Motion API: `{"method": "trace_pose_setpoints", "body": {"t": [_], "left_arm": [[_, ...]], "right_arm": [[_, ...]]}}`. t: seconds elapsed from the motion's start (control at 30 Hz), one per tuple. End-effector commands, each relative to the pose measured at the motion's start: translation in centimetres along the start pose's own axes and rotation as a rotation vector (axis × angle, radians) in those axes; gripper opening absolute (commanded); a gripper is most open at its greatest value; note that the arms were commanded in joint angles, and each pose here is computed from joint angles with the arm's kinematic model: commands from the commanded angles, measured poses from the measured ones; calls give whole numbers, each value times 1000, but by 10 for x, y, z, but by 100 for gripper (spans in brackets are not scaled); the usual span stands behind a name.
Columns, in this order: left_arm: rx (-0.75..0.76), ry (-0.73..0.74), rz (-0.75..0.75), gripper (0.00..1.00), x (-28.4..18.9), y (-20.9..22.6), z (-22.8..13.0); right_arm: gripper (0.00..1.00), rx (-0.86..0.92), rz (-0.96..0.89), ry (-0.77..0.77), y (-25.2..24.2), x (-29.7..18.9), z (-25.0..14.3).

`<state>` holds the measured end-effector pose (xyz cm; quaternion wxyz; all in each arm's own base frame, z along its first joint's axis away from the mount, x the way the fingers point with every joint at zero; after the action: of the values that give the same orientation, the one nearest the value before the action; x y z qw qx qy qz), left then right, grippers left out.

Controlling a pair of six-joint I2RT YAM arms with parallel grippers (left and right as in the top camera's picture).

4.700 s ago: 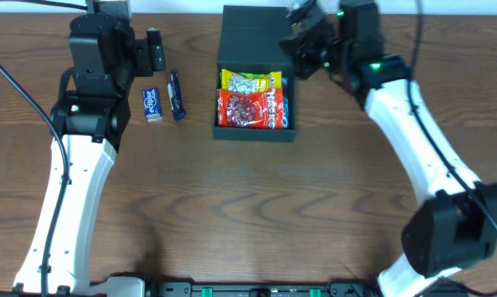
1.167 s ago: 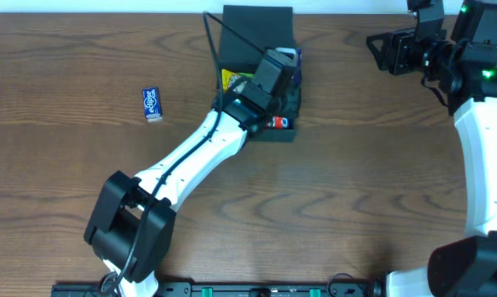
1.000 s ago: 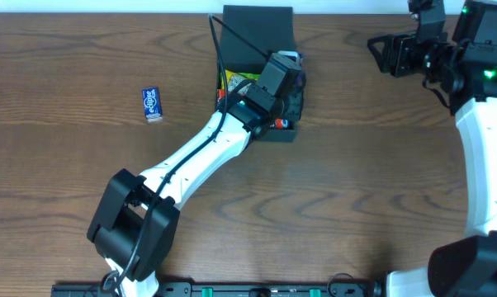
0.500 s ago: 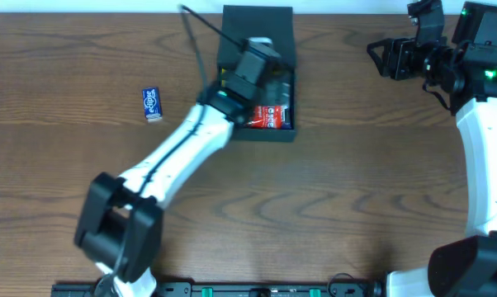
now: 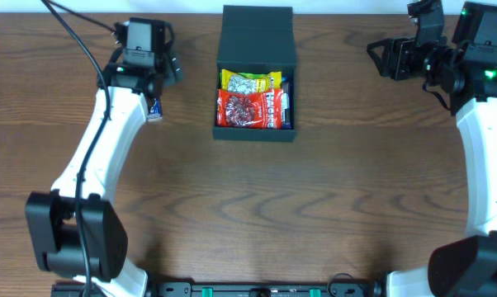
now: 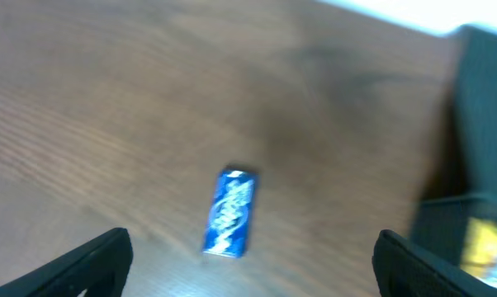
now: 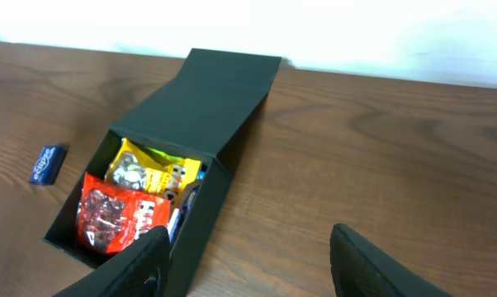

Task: Pack container
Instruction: 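Return the left gripper to the Eclipse mint tin and grasp it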

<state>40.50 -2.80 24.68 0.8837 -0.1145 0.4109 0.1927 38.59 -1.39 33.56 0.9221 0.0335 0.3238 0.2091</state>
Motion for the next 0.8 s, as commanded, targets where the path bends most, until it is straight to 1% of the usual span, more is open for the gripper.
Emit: {"method": "trace_pose_setpoints", "body": {"t": [0.0,0.3,0.47,0.6,0.77], "left_arm": [[24,80,46,91,25,6,-10],[76,241,132,89,88,5,-47],[86,295,156,89,112,9,-61],[90,351,82,89,127,11,-67],[68,337,64,88,134,17,-62]], "right_arm": [[62,3,-5,-13,-1,-5,2],[62,5,-5,-11,-1,-5,2],[62,7,-4,-8,-1,-5,1],[62,7,-4,-8,-1,-5,1],[62,6,-4,-9,-1,-5,2]]}}
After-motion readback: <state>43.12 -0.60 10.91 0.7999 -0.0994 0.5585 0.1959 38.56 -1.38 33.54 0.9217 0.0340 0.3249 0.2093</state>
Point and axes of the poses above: each gripper's point midway between its finger pads, its own x axis out along the fingers, its own y axis along the line the jaws close on, z = x × y, the point moved 10 cm from there along -x, back along the fingers, and after that the axes turned 5 degrees about -x, right-handed, at the moved point
